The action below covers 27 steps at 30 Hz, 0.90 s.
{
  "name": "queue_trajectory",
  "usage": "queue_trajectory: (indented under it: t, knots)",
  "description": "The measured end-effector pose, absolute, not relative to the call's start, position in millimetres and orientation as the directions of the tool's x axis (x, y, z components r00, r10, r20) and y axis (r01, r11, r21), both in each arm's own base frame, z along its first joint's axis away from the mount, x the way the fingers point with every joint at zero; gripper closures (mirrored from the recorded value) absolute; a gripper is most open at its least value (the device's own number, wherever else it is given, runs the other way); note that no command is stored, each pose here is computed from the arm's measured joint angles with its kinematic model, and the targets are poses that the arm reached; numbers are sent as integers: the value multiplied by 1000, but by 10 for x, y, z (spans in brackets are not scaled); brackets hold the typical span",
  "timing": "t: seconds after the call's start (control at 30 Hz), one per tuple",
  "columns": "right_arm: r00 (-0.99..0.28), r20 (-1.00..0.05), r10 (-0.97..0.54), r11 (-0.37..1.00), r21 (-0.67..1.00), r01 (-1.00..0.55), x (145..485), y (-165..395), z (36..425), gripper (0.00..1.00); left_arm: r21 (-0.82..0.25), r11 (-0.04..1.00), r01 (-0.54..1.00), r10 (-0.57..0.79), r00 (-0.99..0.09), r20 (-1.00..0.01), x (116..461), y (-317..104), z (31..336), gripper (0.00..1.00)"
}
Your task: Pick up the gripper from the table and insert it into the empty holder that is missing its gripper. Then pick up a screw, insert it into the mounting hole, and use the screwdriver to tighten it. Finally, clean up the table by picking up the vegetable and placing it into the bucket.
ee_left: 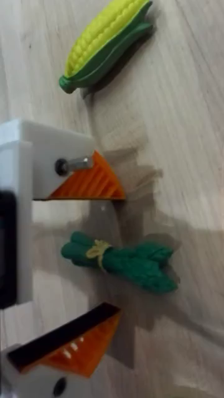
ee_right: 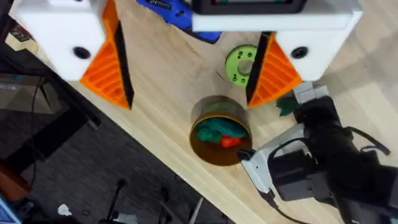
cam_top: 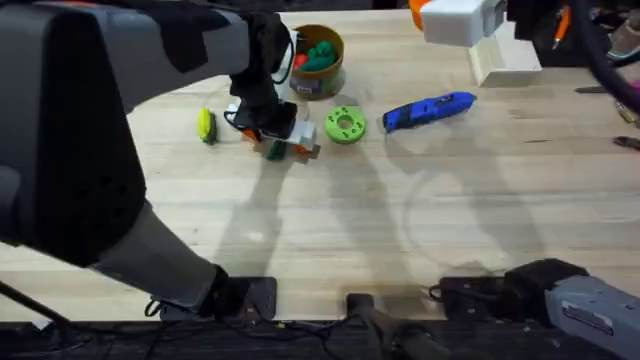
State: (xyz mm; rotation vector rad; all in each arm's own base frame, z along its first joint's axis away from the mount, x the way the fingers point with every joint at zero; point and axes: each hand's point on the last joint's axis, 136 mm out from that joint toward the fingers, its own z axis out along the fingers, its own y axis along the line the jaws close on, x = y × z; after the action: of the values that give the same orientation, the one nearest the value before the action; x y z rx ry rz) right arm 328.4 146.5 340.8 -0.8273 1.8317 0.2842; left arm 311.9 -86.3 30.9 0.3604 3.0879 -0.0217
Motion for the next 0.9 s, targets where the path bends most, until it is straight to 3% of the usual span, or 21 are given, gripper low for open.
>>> queue_trajectory:
  t: [0.1,0.17,0.27,0.37,0.43,0.7,0.8,0.9]
  knots:
    - [-203,-891,-405,732,-183,-656,3283,1466,3408,10,-10,974,228,228,-973,-34,3124,-866,310,34]
    - [-203,-891,-405,732,-183,-656,3283,1466,3408,10,-12,974,227,227,-973,-34,3123,-870,310,155]
    - [-203,-891,-405,732,-183,-656,3284,1466,3408,11,-13,974,225,225,-974,-34,3120,-879,310,513]
    - [-203,-891,-405,732,-183,-656,3284,1465,3408,10,-16,973,230,229,-973,-41,3136,-899,319,937]
    - [-203,-891,-405,732,-183,-656,3283,1466,3408,10,-16,973,231,230,-972,-45,3146,-905,319,979]
    - [-203,-891,-405,732,-183,-656,3283,1466,3408,10,-7,973,229,228,-973,-42,3133,-883,383,979]
    - [-203,-891,-405,732,-183,-656,3283,1466,3408,10,-7,973,229,227,-969,-97,3188,-896,634,979]
    - [-203,-891,-405,732,-183,-656,3284,1466,3408,10,-3,974,228,222,-950,-217,3318,-916,1107,980]
